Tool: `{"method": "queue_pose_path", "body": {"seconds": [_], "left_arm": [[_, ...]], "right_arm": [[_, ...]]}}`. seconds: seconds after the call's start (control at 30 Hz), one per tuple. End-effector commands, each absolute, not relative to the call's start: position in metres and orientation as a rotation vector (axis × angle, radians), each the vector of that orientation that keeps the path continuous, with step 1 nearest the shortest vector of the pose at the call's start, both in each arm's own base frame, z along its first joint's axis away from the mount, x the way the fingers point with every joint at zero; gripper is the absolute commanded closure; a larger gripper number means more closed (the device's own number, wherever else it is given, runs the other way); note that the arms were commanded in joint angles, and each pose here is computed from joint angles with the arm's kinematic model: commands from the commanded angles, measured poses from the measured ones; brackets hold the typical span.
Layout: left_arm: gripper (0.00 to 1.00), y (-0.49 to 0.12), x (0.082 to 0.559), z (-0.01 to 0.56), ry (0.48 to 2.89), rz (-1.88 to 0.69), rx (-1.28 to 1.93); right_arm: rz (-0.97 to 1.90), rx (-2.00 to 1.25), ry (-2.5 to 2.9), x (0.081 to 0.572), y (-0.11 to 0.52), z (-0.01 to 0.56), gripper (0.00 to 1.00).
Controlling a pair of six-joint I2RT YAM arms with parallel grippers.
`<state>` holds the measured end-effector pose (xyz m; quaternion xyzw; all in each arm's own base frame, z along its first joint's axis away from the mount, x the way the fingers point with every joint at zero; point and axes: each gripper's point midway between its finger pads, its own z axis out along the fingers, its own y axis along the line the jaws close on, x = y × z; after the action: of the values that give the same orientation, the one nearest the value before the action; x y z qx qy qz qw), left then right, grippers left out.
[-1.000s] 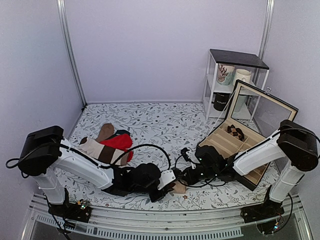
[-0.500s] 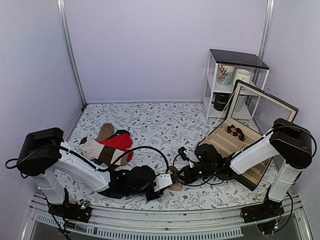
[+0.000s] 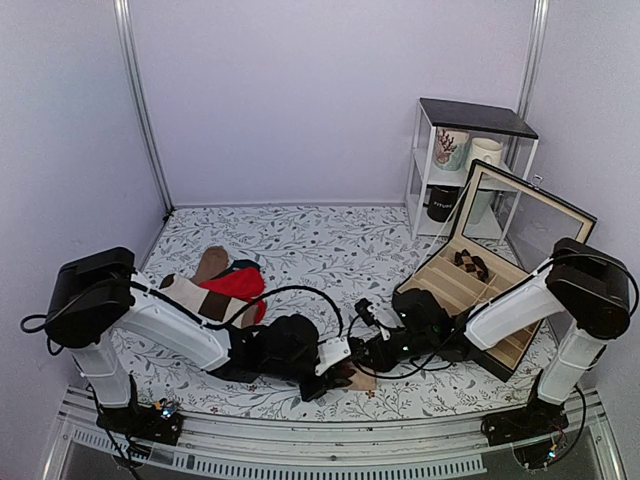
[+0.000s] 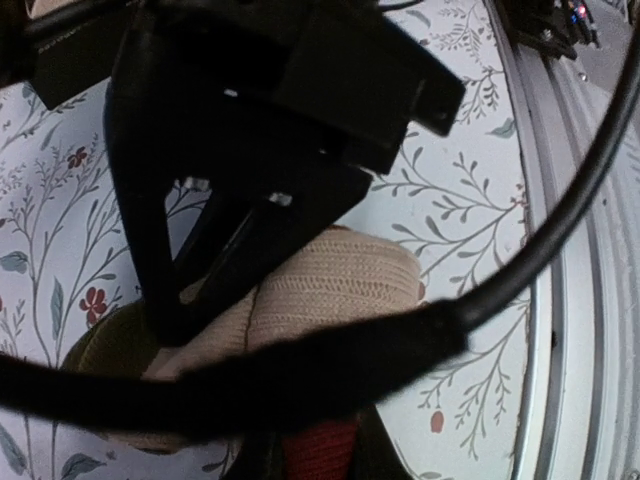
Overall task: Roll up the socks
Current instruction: Roll a pair of socks at the center of the board.
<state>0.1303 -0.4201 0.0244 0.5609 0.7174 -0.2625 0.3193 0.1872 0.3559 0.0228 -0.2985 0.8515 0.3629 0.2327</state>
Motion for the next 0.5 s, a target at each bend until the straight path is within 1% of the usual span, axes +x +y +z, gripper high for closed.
{"method": "queue_pose_path", "body": {"seconds": [0.0, 0.03, 0.13, 0.2, 0.27, 0.37, 0.47], "left_arm": [[1.00, -0.345, 0.104, -0.067, 2.383, -0.592, 1.543], [1.00, -0.342, 0.106, -0.069, 2.408, -0.596, 1.520], [1.00, -0.333, 0.109, -0.075, 2.468, -0.603, 1.464], [1.00, -0.327, 0.111, -0.078, 2.500, -0.607, 1.439], [1.00, -0.325, 0.111, -0.080, 2.514, -0.608, 1.433], [1.00, -0.324, 0.110, -0.081, 2.518, -0.609, 1.439], [1.00, -0.324, 0.111, -0.082, 2.517, -0.609, 1.442]], "right_arm": [[0.922, -0.903, 2.348, 0.178, 0.339, 0.028, 0.72], [0.915, -0.920, 2.323, 0.178, 0.338, 0.034, 0.69], [0.903, -0.942, 2.256, 0.178, 0.333, 0.056, 0.53], [0.887, -0.952, 2.201, 0.178, 0.328, 0.071, 0.46], [0.884, -0.973, 2.143, 0.175, 0.321, 0.082, 0.43], [0.969, -1.052, 2.015, 0.158, 0.319, 0.104, 0.41], [1.055, -1.163, 1.928, 0.139, 0.321, 0.107, 0.40]]}}
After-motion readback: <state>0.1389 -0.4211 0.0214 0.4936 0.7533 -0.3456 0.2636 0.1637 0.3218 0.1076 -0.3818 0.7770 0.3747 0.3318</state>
